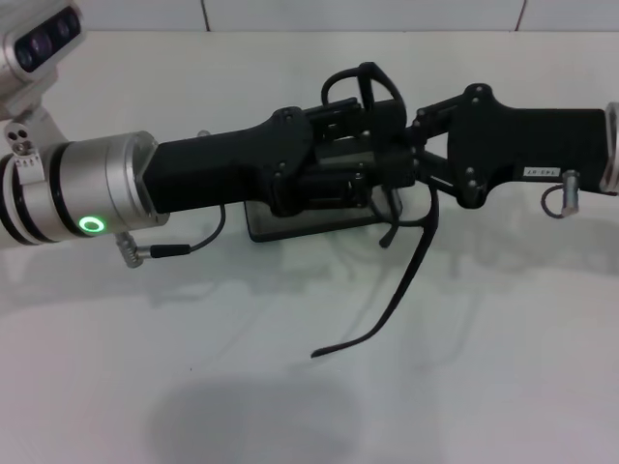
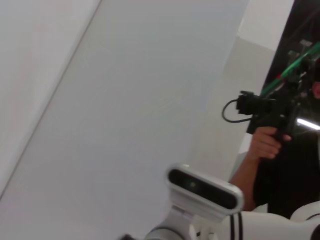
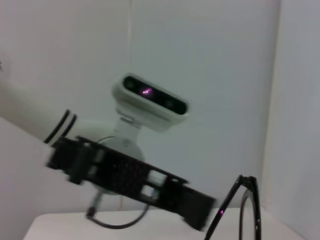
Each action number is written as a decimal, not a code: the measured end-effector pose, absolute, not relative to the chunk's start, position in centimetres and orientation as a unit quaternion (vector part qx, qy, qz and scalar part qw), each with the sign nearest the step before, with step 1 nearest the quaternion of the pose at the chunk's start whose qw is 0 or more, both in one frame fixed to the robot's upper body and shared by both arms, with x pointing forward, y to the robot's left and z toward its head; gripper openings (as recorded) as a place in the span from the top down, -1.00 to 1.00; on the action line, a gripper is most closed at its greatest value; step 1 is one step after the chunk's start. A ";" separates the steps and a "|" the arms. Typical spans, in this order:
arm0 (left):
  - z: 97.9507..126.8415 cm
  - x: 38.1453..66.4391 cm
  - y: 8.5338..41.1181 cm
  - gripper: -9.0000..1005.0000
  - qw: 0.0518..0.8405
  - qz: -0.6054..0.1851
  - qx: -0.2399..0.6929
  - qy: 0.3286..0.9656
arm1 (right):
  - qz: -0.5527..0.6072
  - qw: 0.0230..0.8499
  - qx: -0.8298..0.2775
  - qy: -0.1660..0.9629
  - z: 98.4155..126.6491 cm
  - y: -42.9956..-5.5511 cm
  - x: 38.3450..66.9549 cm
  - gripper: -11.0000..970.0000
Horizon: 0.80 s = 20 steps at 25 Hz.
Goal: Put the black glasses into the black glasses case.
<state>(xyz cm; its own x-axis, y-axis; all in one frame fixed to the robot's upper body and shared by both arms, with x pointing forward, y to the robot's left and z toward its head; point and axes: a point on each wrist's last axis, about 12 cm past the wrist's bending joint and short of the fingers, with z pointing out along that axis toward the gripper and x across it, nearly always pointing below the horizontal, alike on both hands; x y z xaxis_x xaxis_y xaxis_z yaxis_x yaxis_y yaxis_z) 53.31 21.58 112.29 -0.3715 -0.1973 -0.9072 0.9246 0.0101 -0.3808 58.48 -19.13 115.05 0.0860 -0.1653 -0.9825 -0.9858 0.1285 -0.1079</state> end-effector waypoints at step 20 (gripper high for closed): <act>111.9 53.4 21.5 -0.74 0.449 -0.613 0.330 0.560 | 0.410 0.508 -0.526 0.545 114.8 -18.9 58.2 0.78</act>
